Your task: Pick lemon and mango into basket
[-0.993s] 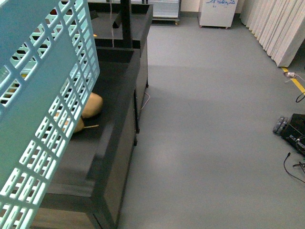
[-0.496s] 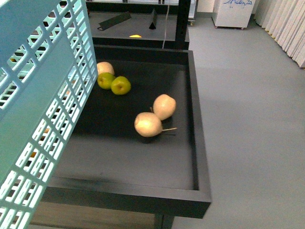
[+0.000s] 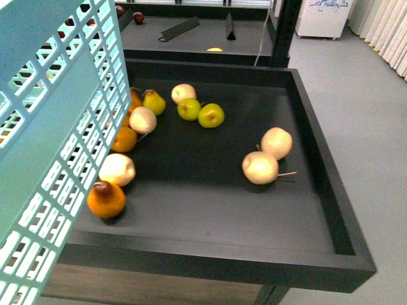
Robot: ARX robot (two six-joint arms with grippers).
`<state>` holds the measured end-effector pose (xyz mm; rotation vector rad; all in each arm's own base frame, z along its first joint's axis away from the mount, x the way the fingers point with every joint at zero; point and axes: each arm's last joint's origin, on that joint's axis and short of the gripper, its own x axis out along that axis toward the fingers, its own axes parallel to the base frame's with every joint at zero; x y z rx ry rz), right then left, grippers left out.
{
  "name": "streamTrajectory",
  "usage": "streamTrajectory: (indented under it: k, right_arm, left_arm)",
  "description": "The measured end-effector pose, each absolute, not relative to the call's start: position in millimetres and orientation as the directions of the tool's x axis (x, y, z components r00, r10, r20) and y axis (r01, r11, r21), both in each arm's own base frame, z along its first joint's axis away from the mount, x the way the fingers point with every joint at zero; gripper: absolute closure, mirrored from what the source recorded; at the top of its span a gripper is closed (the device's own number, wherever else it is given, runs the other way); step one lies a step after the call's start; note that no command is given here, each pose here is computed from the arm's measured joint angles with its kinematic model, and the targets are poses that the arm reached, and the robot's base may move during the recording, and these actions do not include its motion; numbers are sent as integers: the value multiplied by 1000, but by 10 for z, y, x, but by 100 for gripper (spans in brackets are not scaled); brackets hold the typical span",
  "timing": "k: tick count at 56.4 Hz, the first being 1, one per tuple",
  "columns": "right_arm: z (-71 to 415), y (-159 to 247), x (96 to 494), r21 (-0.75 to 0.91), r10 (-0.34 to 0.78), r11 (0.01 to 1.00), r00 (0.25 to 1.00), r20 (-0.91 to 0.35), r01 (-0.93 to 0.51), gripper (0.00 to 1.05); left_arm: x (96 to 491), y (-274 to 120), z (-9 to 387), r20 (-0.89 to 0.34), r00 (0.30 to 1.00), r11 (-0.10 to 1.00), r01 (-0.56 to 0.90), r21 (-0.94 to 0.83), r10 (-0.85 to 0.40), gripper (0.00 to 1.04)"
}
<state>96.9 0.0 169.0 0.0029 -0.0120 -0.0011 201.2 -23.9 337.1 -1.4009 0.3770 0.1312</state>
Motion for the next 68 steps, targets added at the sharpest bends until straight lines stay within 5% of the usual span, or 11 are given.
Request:
streamTrajectory:
  k: [68]
  right_arm:
    - [1691,0,968,3,0,1000,1000,14,0,9]
  left_arm:
    - [2008,-238,3375,-332,934,174,-308,-935,-132,79]
